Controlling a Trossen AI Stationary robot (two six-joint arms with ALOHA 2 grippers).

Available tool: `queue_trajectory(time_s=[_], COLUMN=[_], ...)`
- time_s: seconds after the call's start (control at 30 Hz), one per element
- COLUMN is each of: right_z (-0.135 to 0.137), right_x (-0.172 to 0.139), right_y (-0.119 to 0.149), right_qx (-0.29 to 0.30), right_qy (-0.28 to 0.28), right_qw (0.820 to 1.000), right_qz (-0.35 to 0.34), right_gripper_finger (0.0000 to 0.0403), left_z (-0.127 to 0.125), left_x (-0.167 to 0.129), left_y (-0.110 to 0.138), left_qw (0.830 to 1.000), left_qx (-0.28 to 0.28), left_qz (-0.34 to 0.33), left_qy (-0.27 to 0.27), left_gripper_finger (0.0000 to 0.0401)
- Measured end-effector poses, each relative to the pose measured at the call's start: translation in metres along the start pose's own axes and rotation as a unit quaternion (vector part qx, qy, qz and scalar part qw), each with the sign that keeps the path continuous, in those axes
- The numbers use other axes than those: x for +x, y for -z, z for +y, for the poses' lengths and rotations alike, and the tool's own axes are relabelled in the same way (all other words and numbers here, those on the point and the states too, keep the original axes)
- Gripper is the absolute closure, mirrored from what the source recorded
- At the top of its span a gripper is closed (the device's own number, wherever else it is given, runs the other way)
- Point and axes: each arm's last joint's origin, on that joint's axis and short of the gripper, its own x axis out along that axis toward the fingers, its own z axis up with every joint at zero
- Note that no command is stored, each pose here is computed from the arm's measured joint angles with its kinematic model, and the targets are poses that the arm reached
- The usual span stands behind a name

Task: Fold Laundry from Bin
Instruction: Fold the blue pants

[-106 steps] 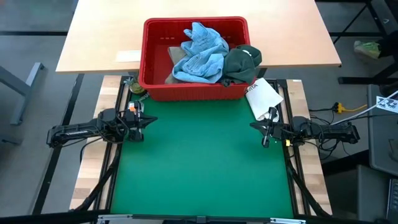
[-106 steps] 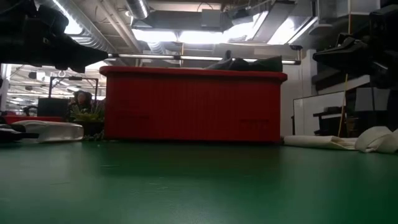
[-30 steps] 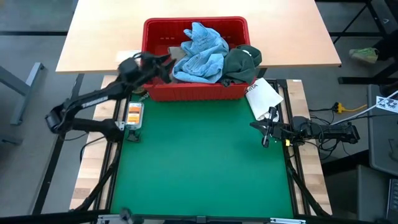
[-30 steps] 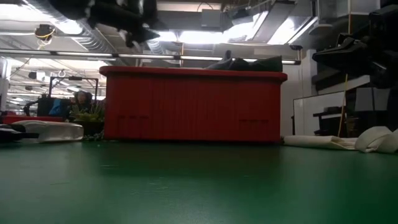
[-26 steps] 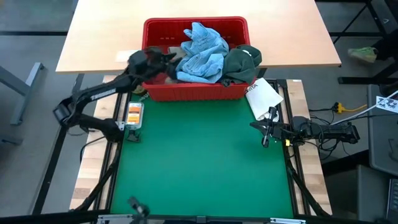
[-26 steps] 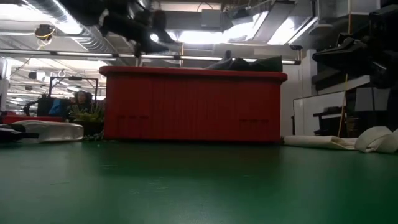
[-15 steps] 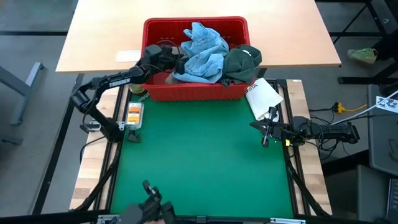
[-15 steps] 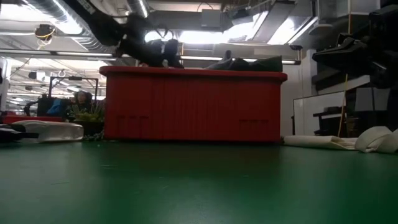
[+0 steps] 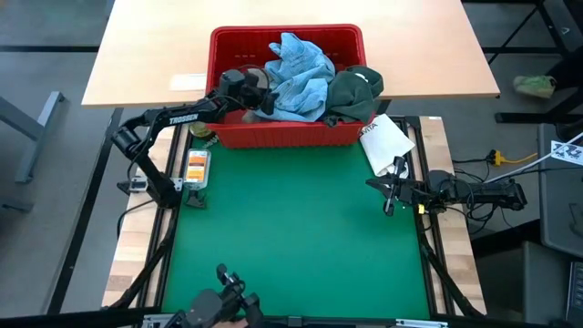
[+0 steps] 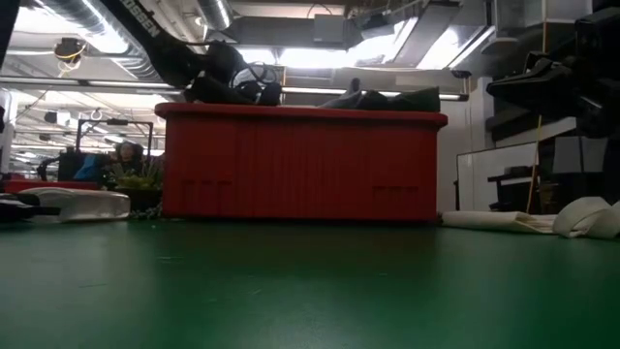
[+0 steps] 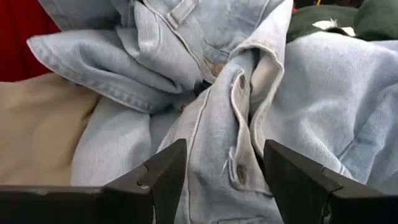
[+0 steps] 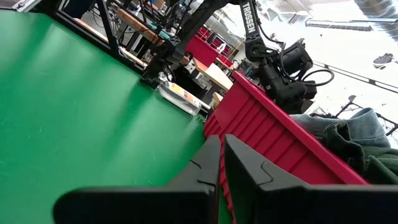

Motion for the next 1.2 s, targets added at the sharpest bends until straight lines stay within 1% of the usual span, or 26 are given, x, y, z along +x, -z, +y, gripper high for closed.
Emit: queue_trajectory(time_s=[0.2,0.27,0.37,0.43,0.53,0.63,0.67,0.73,0.8,0.97,1.1,1.2], right_z=[0.0,0.0,0.0,0.0,0.0,0.0,0.0,0.0,0.0,-0.002,-0.007,-0.011], right_x=[0.0,0.0,0.0,0.0,0.0,0.0,0.0,0.0,0.0,0.0,0.0,-0.001], right_y=[0.0,0.0,0.0,0.0,0.0,0.0,0.0,0.0,0.0,-0.001,-0.004,-0.01], right_qx=[0.0,0.0,0.0,0.0,0.0,0.0,0.0,0.0,0.0,0.001,0.005,-0.007], right_qy=[0.0,0.0,0.0,0.0,0.0,0.0,0.0,0.001,0.002,0.024,0.061,0.086], right_qw=[1.0,1.0,1.0,1.0,1.0,1.0,1.0,1.0,1.0,1.0,0.998,0.996], right_qz=[0.0,0.0,0.0,0.0,0.0,0.0,0.0,-0.001,-0.002,0.008,-0.003,-0.028], right_gripper_finger=[0.0379,0.0379,0.0379,0.0379,0.0379,0.0379,0.0379,0.0379,0.0379,0.0379,0.0379,0.0379], left_z=[-0.001,-0.001,-0.002,-0.003,-0.006,-0.01,-0.011,-0.015,-0.019,-0.029,-0.04,-0.05], left_x=[0.0,0.0,0.0,0.0,0.0,0.0,0.0,-0.001,-0.004,-0.012,-0.017,-0.017], left_y=[0.008,0.008,0.008,0.007,0.005,-0.003,-0.006,-0.013,-0.021,-0.037,-0.042,-0.04], left_qw=[0.999,0.999,0.999,0.999,0.998,0.996,0.995,0.99,0.981,0.952,0.933,0.926], left_qx=[-0.004,-0.004,-0.004,-0.004,-0.002,-0.005,-0.015,-0.038,-0.057,-0.1,-0.117,-0.122], left_qz=[0.037,0.039,0.038,0.038,0.03,-0.001,-0.012,-0.039,-0.067,-0.119,-0.131,-0.128], left_qy=[-0.006,-0.007,0.005,0.02,0.048,0.085,0.098,0.131,0.171,0.264,0.314,0.332], left_gripper_finger=[0.0193,0.0195,0.0212,0.0242,0.0307,0.0377,0.0386,0.0386,0.0384,0.0386,0.0386,0.0387])
